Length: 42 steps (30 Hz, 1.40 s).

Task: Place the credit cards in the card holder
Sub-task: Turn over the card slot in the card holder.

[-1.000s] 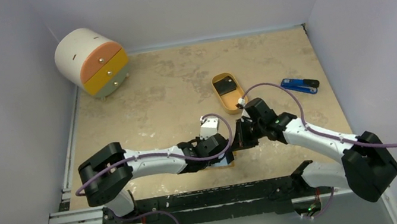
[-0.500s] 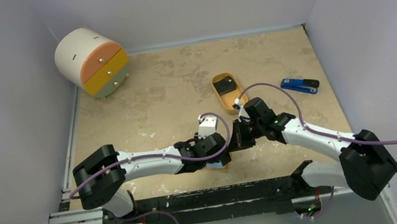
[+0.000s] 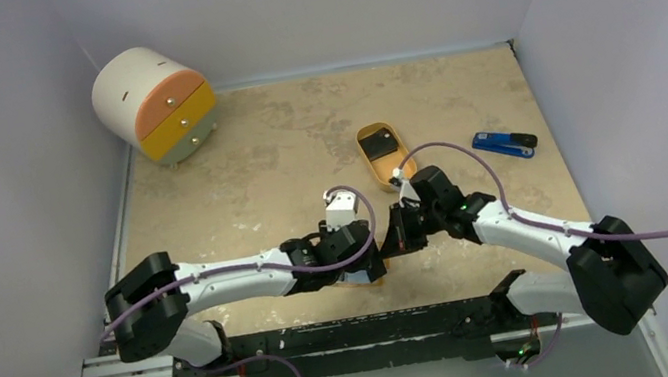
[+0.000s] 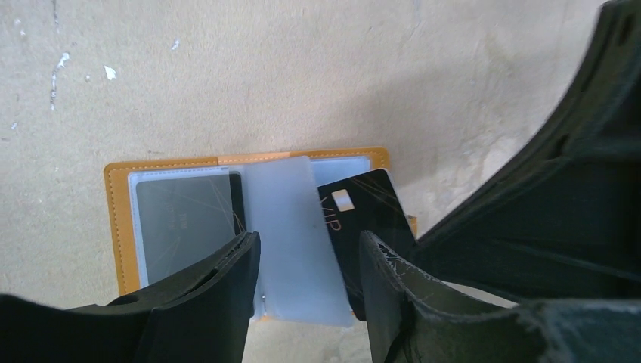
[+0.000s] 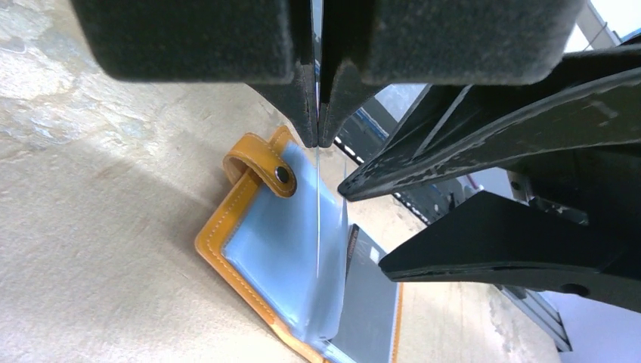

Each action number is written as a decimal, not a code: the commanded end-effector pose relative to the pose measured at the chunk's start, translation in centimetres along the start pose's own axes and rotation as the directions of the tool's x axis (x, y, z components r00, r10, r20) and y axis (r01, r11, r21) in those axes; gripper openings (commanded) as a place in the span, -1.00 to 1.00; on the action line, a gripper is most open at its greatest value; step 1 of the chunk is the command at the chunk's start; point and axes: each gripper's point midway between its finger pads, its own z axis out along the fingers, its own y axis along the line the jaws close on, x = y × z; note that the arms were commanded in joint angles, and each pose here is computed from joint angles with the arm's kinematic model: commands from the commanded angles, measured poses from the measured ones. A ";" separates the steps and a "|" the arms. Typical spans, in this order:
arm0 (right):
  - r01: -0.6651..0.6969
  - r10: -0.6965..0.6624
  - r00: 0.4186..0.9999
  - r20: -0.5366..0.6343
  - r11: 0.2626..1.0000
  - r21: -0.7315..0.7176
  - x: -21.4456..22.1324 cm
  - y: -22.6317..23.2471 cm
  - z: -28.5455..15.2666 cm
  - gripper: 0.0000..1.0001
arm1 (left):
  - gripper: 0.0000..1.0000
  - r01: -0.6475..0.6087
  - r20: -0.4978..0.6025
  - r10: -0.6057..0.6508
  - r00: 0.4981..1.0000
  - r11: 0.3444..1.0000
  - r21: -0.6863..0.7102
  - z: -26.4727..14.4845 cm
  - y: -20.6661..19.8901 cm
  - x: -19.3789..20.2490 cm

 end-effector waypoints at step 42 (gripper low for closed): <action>-0.141 0.152 0.977 0.150 0.987 -0.080 -1.5 2.4 3.3 -1.00 | -0.43 0.153 0.118 -0.136 0.984 0.977 -0.152 -1.8 9.3 0.7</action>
